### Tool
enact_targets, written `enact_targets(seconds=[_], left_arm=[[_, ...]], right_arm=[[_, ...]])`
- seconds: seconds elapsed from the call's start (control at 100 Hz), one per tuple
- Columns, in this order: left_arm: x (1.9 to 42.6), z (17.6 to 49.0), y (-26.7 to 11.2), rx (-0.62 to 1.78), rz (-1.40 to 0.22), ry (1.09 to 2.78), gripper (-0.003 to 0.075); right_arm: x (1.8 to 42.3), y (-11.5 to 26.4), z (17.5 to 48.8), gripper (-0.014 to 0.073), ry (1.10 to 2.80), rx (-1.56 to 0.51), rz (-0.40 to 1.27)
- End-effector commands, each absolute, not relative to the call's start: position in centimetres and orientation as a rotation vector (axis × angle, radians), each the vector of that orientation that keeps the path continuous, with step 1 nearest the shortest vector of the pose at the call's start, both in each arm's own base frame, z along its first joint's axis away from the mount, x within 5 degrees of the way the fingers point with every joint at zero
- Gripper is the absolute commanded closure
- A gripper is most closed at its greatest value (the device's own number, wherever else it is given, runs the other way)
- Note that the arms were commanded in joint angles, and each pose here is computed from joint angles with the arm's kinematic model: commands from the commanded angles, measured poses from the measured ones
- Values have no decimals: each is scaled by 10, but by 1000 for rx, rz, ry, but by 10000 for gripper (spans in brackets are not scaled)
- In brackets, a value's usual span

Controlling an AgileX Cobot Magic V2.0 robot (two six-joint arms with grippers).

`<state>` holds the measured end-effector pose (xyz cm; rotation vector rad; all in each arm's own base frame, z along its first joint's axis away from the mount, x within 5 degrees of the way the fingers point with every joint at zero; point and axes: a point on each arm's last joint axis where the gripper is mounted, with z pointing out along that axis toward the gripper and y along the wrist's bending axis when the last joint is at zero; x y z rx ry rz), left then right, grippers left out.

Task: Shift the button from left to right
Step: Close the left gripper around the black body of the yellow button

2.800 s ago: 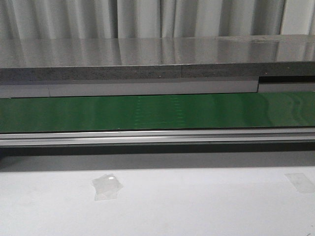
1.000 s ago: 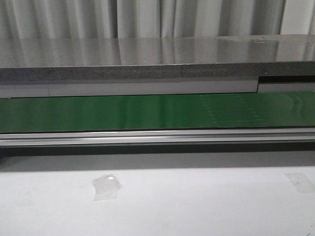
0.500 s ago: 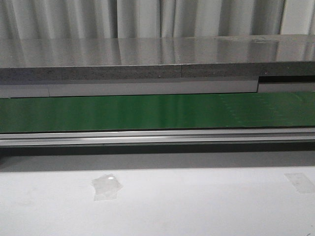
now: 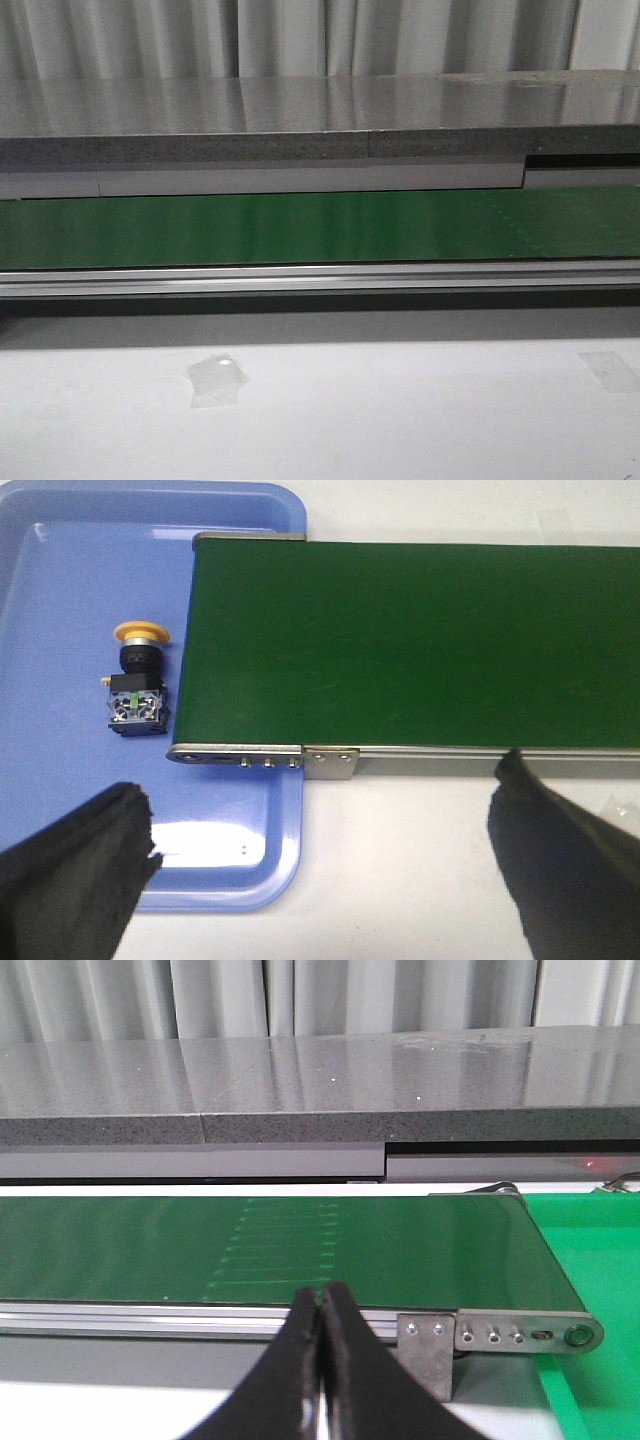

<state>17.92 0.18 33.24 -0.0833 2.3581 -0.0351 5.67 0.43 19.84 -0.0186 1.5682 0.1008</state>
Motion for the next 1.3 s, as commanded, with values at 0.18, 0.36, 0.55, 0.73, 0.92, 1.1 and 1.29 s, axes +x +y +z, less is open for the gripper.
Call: enact_targets(seconds=[0.18, 0.36, 0.55, 0.73, 0.92, 1.1, 1.29], left_arm=[[203, 346, 40, -299, 54, 2244, 79], [233, 341, 68, -389, 101, 2271, 79], [278, 327, 95, -395, 138, 2356, 79], [322, 301, 112, -362, 116, 2449, 79], [354, 271, 122, -328, 96, 2533, 79], [370, 249, 140, -359, 54, 2567, 79], [372, 234, 154, -399, -33, 2568, 79]], right_arm=[[54, 4, 212, 663, 1450, -29, 95], [54, 4, 212, 663, 1450, -29, 95], [54, 4, 212, 663, 1450, -29, 95], [54, 4, 212, 663, 1450, -29, 95], [54, 4, 212, 663, 1450, -29, 95], [54, 4, 212, 663, 1450, -29, 95], [54, 4, 212, 663, 1450, -29, 95]])
